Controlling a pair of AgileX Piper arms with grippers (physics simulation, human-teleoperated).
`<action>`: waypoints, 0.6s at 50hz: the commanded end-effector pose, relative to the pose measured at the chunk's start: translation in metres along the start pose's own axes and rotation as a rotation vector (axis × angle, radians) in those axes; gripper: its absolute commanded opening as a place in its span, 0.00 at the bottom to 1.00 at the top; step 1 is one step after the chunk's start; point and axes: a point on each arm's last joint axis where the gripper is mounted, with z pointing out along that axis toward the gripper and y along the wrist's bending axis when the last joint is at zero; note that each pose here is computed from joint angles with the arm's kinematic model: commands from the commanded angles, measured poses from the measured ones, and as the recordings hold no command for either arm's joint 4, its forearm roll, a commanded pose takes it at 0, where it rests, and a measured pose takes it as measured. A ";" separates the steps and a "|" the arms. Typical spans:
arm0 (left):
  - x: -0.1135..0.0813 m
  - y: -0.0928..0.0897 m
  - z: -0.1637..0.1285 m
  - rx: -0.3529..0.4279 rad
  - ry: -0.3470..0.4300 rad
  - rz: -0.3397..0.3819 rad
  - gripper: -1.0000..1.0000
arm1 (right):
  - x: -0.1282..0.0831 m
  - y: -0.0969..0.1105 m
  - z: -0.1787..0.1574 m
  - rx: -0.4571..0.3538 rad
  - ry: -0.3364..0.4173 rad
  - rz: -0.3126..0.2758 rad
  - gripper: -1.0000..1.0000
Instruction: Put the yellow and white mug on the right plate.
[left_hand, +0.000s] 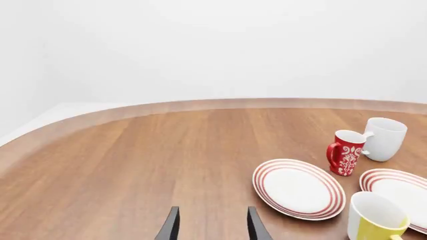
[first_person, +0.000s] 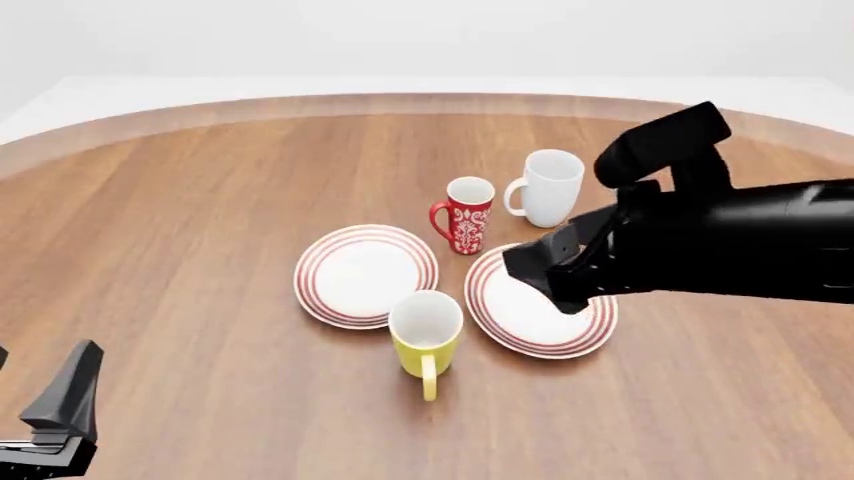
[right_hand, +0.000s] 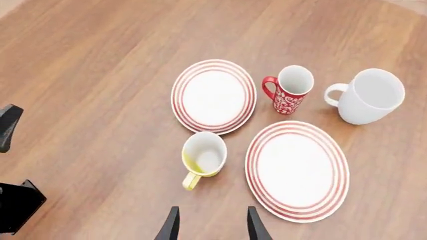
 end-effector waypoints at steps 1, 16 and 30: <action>0.000 0.000 0.000 0.000 0.000 0.000 1.00 | -0.009 0.013 0.015 -0.036 0.046 0.000 1.00; 0.000 0.000 0.000 0.000 0.000 0.000 1.00 | -0.016 0.029 0.023 -0.076 0.069 0.035 1.00; 0.000 0.000 0.000 0.000 0.000 0.000 1.00 | -0.015 0.046 0.024 -0.122 0.092 0.126 1.00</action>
